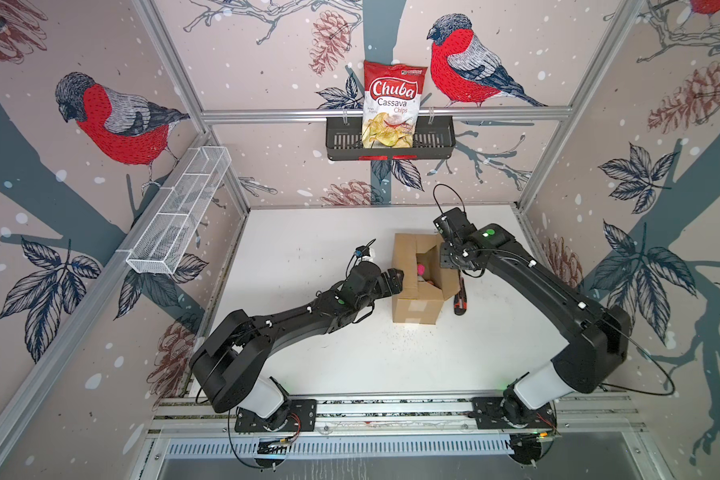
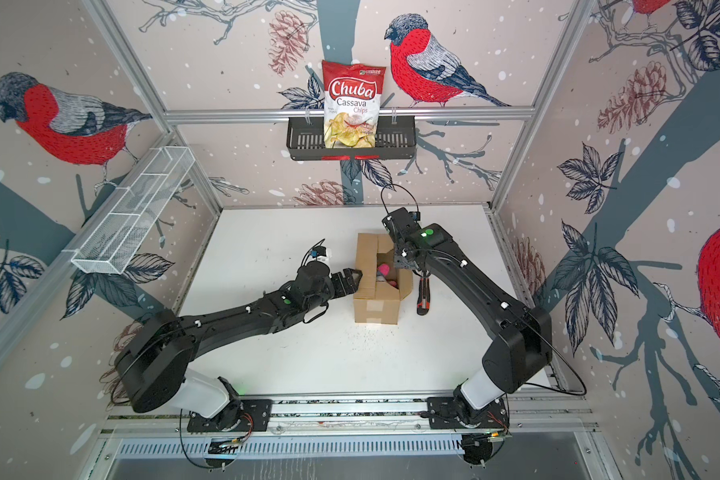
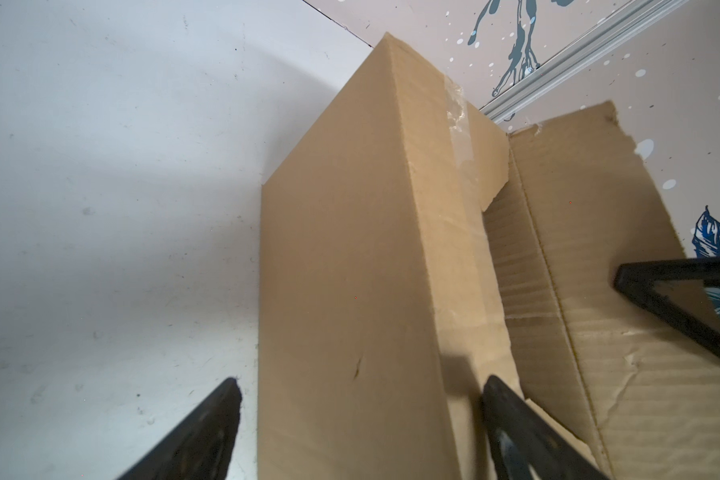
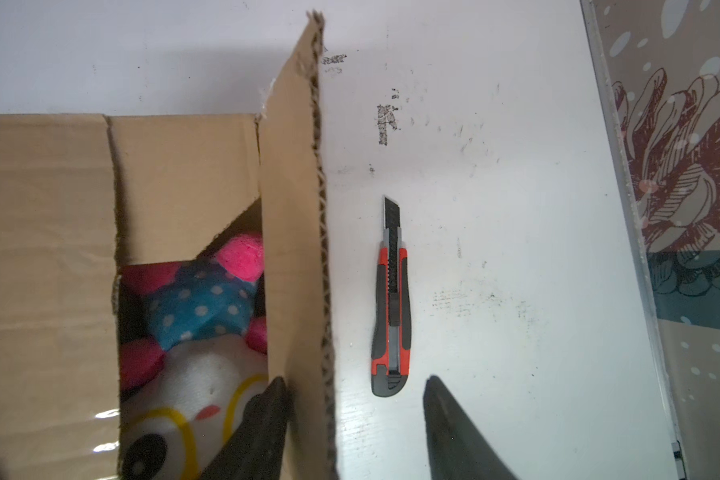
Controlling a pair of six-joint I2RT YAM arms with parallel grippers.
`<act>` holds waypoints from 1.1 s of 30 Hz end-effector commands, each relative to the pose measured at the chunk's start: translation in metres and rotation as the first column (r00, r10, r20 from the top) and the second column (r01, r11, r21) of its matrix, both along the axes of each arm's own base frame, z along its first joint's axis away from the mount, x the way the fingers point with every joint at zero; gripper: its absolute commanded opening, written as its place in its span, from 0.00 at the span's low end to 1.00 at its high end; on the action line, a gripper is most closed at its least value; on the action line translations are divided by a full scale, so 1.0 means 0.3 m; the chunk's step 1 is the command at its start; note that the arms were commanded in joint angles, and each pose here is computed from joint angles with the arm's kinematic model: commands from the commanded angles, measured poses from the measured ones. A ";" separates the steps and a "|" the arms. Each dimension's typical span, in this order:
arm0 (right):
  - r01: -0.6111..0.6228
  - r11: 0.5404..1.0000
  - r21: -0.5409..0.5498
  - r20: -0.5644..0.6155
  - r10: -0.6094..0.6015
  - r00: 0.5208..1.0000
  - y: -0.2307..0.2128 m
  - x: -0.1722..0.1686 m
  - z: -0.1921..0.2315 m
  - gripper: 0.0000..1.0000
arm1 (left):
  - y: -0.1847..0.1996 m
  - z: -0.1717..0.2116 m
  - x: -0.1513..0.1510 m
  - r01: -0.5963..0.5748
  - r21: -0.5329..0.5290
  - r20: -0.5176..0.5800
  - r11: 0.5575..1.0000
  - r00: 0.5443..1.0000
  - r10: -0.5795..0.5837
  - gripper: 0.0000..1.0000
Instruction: Unpack the express box
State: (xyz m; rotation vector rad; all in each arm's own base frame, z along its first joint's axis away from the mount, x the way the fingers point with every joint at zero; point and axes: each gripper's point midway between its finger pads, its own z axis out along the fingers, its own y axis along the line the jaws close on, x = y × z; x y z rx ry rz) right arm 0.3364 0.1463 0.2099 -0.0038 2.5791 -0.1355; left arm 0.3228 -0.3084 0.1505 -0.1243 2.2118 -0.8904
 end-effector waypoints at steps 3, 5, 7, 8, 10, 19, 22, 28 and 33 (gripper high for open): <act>0.005 1.000 0.005 0.008 -0.006 1.000 -0.038 0.003 -0.003 0.49 | 0.024 -0.053 -0.009 -0.018 0.076 -0.040 0.997 0.999 0.021 0.89; 0.001 1.000 0.022 0.002 -0.001 1.000 -0.048 0.006 -0.022 0.49 | 0.021 -0.054 -0.008 -0.018 0.075 -0.041 0.997 0.999 0.021 0.89; -0.024 0.998 0.057 -0.008 0.024 1.000 -0.033 0.007 -0.052 0.49 | 0.018 -0.055 -0.011 -0.018 0.075 -0.042 0.997 0.999 0.021 0.89; -0.040 0.996 0.079 -0.007 0.040 0.999 -0.021 0.009 -0.065 0.49 | 0.018 -0.054 -0.010 -0.020 0.074 -0.041 0.997 0.999 0.023 0.89; -0.067 0.991 0.120 -0.011 0.068 0.998 0.004 0.010 -0.093 0.50 | 0.015 -0.055 -0.011 -0.020 0.072 -0.042 0.997 0.999 0.023 0.89; -0.136 0.963 0.233 -0.010 0.142 0.990 0.085 0.020 -0.153 0.50 | -0.011 -0.063 -0.009 -0.010 0.074 -0.046 0.997 0.999 0.013 0.89; -0.165 0.944 0.285 0.003 0.171 0.985 0.116 0.014 -0.164 0.52 | -0.018 -0.065 -0.010 -0.005 0.075 -0.045 0.997 0.999 0.009 0.89; -0.117 0.948 0.296 0.005 0.121 0.993 0.085 0.006 -0.160 0.52 | -0.019 -0.065 -0.009 -0.004 0.074 -0.045 0.997 0.999 0.008 0.88; -0.085 0.955 0.282 0.070 0.068 0.995 0.042 0.005 -0.028 0.50 | -0.014 -0.031 -0.007 -0.009 0.066 -0.025 0.998 1.000 0.011 0.89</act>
